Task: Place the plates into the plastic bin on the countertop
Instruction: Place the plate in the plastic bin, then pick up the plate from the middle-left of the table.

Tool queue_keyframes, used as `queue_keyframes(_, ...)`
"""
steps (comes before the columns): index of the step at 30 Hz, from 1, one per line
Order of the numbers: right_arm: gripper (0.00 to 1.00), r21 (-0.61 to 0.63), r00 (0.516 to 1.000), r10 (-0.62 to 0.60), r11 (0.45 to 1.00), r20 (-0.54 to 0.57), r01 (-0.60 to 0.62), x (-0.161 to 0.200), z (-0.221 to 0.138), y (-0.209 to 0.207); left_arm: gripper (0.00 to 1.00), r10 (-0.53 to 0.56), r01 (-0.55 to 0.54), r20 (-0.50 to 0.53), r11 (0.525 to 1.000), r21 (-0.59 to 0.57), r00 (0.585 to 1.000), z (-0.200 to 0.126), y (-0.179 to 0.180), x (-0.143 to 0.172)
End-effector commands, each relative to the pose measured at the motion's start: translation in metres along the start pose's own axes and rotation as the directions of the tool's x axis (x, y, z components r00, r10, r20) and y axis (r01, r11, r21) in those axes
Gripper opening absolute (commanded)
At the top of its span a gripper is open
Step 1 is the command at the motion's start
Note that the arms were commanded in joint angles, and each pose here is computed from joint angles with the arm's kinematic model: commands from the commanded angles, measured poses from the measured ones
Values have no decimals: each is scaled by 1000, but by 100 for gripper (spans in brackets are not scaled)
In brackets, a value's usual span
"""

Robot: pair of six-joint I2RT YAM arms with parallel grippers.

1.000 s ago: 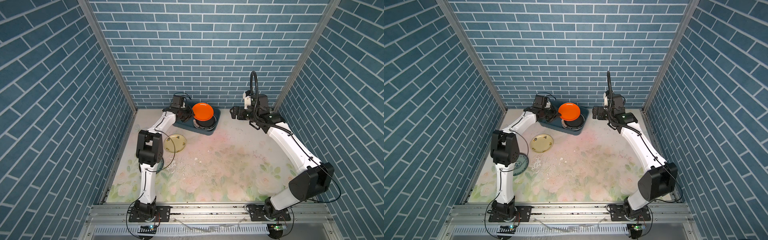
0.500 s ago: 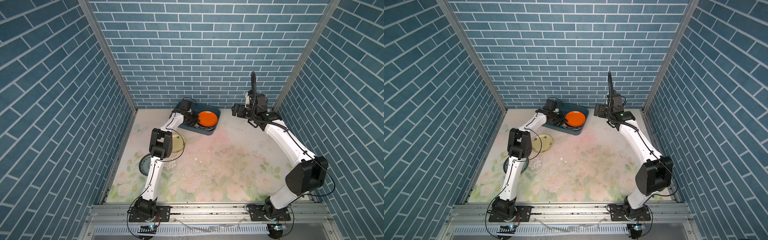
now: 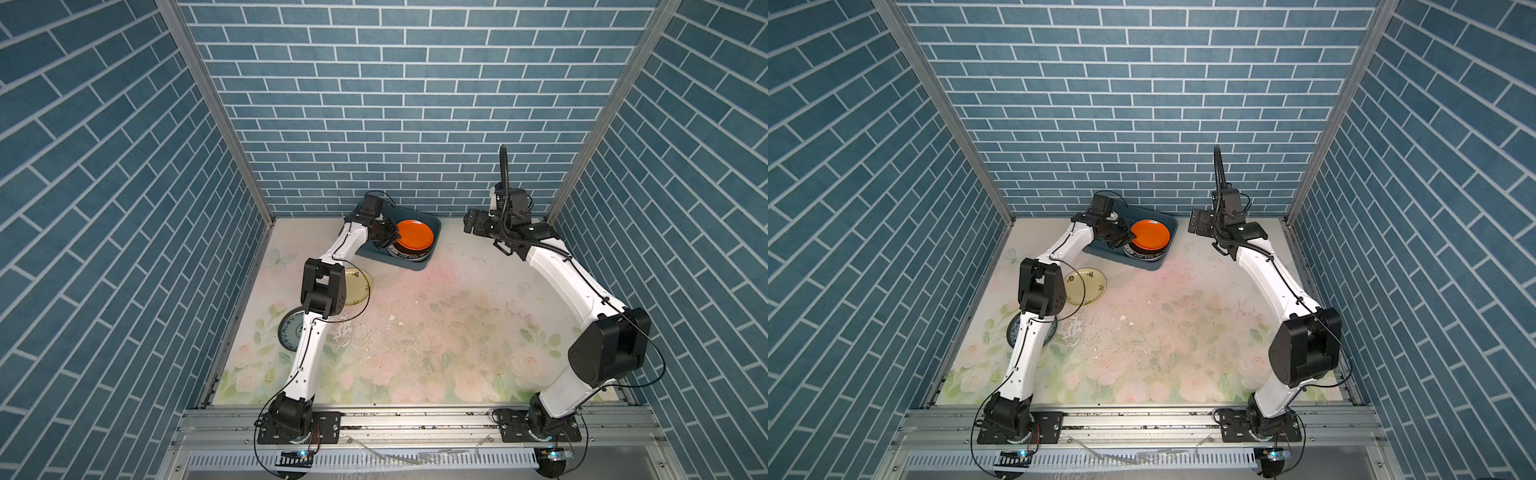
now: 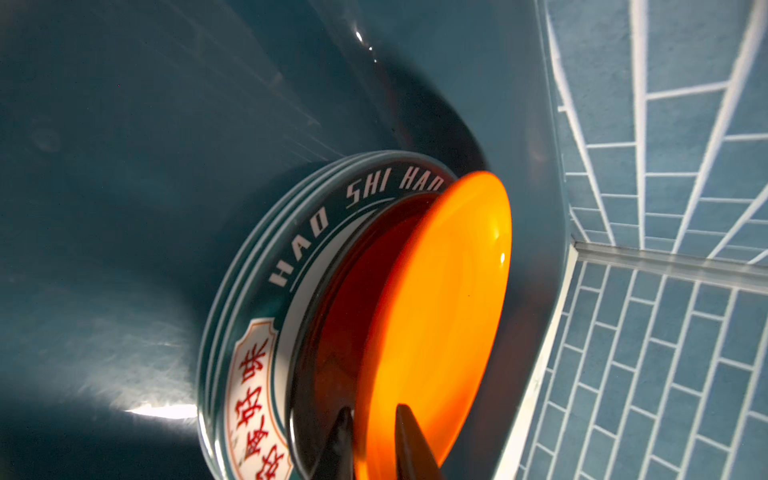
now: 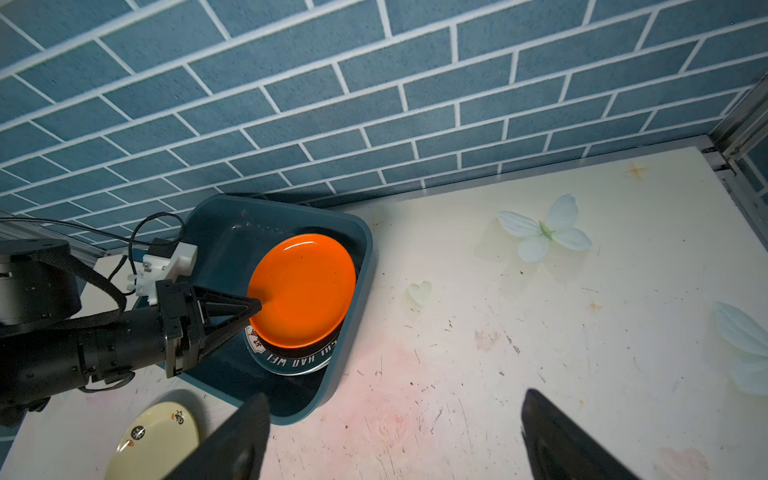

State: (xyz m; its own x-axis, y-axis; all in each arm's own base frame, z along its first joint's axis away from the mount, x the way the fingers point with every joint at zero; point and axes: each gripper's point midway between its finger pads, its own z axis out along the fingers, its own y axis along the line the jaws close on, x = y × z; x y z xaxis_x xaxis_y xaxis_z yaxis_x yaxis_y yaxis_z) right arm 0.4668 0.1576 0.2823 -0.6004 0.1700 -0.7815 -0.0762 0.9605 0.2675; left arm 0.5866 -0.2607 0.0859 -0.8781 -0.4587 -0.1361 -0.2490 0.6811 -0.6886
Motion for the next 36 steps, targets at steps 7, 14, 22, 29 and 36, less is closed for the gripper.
queue_keyframes(7,94,6,999,43,999,25,-44,-11,-1,-1,42,61,-58,39,996,-73,997,-15,3,-5)
queue_keyframes(14,94,-5,999,46,999,8,-46,-6,0,0,50,99,-90,84,991,-102,992,-44,-4,-13)
queue_keyframes(22,94,-38,999,37,999,-12,-38,2,-3,5,58,112,-118,184,993,18,977,-92,-32,-26)
queue_keyframes(29,94,-121,998,17,992,-66,-24,15,1,18,59,70,-88,285,995,50,956,-142,-23,-21)
queue_keyframes(36,93,-285,987,-4,957,-160,-42,34,8,48,60,30,-38,367,999,15,930,-194,12,12)
